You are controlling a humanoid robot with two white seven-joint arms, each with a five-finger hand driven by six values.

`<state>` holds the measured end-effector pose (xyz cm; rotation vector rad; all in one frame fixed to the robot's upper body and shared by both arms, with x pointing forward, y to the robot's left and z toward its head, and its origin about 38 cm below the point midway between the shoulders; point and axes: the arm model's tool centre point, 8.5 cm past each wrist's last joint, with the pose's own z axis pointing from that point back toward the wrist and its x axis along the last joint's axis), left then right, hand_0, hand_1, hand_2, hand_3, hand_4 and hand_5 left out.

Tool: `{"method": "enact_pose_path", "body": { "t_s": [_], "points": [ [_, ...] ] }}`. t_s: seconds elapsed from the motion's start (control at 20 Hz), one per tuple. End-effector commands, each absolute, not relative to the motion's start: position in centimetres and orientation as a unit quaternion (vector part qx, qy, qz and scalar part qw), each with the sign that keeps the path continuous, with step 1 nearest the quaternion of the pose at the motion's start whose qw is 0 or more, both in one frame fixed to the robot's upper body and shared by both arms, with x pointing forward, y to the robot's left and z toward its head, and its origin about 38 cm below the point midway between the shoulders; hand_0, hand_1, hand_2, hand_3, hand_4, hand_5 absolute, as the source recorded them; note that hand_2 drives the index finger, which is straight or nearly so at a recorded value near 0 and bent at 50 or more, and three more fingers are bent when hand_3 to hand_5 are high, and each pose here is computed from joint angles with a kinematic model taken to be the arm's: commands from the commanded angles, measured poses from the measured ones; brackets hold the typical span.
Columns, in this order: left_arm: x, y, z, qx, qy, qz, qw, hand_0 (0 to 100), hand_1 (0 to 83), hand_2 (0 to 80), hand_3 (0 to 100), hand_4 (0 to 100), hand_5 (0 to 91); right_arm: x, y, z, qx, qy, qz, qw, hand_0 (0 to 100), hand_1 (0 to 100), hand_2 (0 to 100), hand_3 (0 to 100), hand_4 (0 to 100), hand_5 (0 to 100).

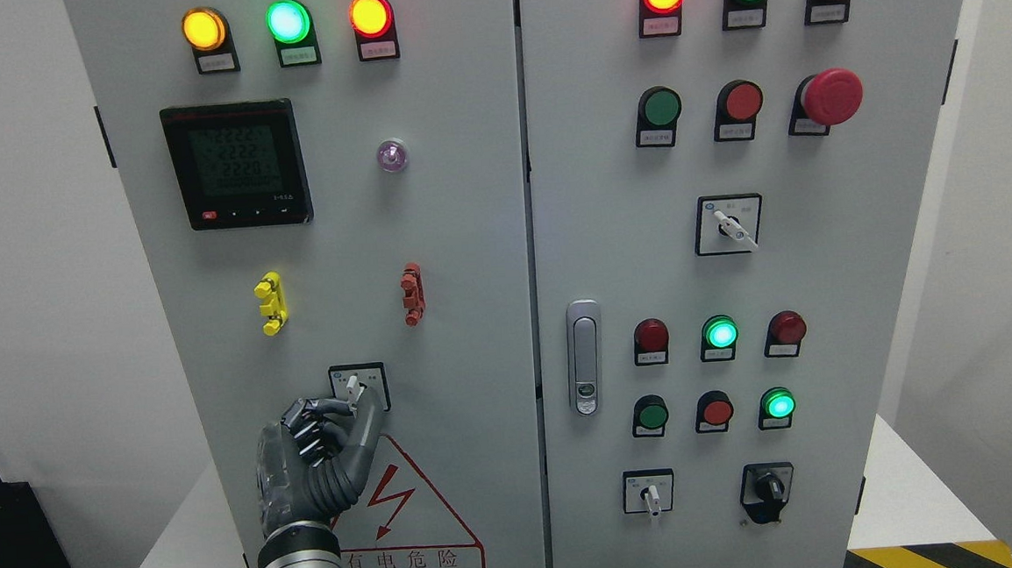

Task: Turn on light switch 1

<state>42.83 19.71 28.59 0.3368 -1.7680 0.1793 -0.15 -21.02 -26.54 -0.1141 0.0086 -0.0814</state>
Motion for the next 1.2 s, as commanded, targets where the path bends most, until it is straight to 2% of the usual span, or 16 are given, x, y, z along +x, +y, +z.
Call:
{"method": "enact_pose_path", "body": {
  "t_s": [0.0,1.15],
  "points": [
    [42.94,19.58,28.51,0.147,-0.767,0.076,0.62,32,64.5,59.7,94,97,88.1,-0.15,-21.02,-26.54,-0.057,0.004,-0.041,0.998,31,0,0,0,0,0],
    [43.06,19.32,28.31,0.145,-0.766,0.072,0.622,53,61.2,59.9,94,97,88.0,-0.05,-21.02,-26.54,-0.057,0.004,-0.041,0.998,31,0,0,0,0,0]
  ]
}}
